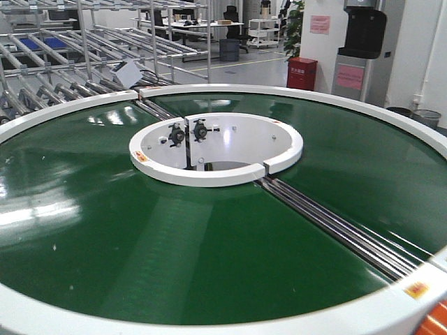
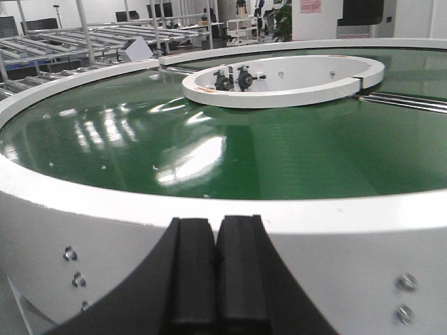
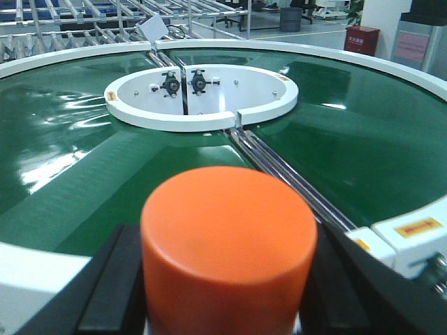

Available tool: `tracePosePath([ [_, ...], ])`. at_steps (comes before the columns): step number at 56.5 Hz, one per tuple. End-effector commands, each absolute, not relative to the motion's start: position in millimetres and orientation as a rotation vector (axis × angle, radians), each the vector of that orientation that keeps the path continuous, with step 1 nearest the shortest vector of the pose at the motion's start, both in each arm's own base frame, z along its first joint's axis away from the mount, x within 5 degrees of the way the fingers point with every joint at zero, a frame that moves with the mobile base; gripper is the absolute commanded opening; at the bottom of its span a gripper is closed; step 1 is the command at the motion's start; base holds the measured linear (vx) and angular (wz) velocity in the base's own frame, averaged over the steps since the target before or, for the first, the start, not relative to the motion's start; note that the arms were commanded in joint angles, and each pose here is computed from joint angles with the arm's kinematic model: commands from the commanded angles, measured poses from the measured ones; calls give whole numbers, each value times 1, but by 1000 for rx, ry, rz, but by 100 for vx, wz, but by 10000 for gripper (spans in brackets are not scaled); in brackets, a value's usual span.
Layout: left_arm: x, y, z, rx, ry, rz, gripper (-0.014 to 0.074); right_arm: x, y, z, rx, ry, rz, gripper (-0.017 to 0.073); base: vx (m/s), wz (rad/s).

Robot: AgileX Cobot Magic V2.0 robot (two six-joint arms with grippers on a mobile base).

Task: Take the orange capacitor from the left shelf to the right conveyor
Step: 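Lower the right gripper with the cylinder toward the green belt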

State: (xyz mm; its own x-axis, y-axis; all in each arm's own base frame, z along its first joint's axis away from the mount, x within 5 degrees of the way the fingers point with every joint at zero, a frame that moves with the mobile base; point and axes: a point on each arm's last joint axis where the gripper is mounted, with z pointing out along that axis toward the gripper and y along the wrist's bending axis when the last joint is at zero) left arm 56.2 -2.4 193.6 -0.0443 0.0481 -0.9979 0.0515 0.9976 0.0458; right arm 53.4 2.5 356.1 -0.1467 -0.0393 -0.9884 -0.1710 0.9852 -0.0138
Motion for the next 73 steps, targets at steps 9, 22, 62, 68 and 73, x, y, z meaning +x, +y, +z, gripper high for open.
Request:
tracePosePath([
  [9, 57, -3, 193, 75, 1555, -26, -6, 55, 4, 371, -173, 1616, 106, -8, 37, 12],
  [22, 57, -3, 193, 75, 1555, -26, -6, 55, 4, 371, -173, 1616, 106, -8, 31, 1],
  [62, 57, -3, 193, 75, 1555, -26, -6, 55, 4, 371, -173, 1616, 106, -8, 11, -3],
  [68, 57, -3, 193, 75, 1555, -26, -6, 55, 5, 372, -168, 1610, 127, -8, 0, -1],
  [73, 57, -3, 193, 75, 1555, -26, -6, 55, 6, 374, -168, 1591, 142, -8, 0, 0],
])
